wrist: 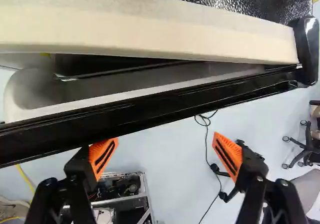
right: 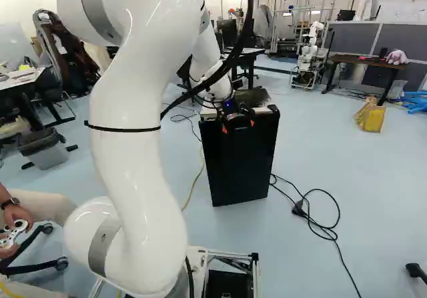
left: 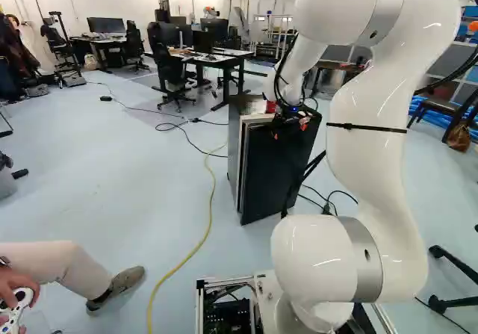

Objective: Grab a drink from the fridge

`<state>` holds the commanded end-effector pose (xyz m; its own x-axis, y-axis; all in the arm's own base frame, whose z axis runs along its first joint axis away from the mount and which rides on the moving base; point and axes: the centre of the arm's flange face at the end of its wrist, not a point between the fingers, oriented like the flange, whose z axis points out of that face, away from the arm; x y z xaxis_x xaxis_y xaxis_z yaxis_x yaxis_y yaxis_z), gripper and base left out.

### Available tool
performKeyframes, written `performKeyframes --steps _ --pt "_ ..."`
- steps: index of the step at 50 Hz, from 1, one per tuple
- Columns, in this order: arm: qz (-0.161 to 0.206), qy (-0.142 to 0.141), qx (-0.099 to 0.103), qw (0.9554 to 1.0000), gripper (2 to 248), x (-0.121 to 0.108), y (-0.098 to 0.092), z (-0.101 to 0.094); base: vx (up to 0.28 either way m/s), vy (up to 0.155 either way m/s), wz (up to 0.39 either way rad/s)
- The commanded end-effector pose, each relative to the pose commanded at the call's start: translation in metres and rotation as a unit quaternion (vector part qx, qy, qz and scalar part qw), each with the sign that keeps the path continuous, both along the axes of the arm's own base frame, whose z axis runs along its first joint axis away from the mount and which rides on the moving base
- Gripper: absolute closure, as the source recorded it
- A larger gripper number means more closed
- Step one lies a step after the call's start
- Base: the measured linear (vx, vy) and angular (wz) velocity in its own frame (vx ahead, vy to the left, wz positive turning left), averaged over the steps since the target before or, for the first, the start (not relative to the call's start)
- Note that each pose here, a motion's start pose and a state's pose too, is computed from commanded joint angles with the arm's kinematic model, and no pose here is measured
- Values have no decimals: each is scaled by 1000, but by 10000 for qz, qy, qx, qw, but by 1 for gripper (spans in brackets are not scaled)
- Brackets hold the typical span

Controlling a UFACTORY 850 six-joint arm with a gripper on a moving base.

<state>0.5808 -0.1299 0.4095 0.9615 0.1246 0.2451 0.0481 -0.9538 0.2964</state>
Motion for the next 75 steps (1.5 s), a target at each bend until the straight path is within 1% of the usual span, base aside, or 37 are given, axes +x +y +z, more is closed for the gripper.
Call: performKeyframes --steps 25,61,75 --pt "57 -63 -11 10000 3 17 4 -1 0 0 0" --pt "60 -68 -12 10000 3 18 4 -1 0 0 0" --pt "68 -89 -16 9999 3 23 4 -1 0 0 0"
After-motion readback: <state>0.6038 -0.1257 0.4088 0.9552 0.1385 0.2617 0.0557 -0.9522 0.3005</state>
